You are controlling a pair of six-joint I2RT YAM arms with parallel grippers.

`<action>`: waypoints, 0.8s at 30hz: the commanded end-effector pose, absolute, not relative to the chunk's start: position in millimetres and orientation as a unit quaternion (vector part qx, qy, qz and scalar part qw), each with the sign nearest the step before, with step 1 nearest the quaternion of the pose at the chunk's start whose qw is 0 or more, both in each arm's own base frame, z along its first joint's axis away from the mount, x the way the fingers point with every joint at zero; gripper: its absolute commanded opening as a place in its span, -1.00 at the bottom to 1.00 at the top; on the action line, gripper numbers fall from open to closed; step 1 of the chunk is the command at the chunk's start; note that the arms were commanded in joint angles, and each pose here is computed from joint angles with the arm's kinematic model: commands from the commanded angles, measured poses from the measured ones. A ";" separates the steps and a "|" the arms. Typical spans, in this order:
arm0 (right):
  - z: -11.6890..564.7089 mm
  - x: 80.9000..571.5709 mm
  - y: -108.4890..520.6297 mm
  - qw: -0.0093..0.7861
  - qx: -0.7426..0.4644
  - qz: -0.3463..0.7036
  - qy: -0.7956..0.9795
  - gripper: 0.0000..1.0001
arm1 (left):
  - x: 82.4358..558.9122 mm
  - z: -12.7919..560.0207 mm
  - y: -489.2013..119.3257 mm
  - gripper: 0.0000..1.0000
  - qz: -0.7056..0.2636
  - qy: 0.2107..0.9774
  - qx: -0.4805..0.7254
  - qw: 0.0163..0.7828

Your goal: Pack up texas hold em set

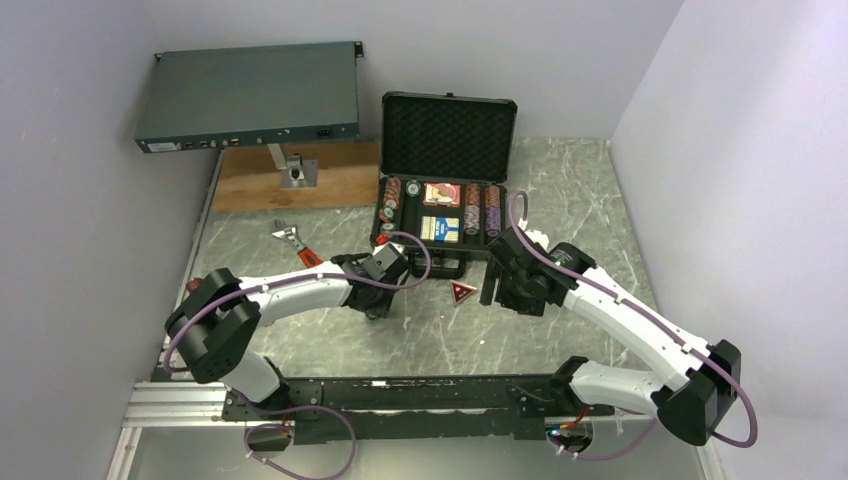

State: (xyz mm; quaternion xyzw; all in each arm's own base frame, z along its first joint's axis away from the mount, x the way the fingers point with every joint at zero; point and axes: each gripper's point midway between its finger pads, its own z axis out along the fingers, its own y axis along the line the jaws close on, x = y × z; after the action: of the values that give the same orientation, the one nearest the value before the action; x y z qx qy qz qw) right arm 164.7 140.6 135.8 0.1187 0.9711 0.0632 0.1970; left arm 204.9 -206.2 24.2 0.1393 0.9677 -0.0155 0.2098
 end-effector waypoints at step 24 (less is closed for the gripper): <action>137.8 160.3 135.4 0.203 0.135 0.068 0.968 0.50 | 300.5 134.7 -250.2 -0.31 -0.053 0.942 0.123 0.307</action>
State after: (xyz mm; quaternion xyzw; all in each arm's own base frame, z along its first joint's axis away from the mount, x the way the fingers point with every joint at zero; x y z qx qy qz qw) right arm 162.0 138.8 132.6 0.1264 0.9707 0.0624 0.1944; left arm 279.6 -249.2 122.6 0.1196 0.9462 -0.0623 0.2940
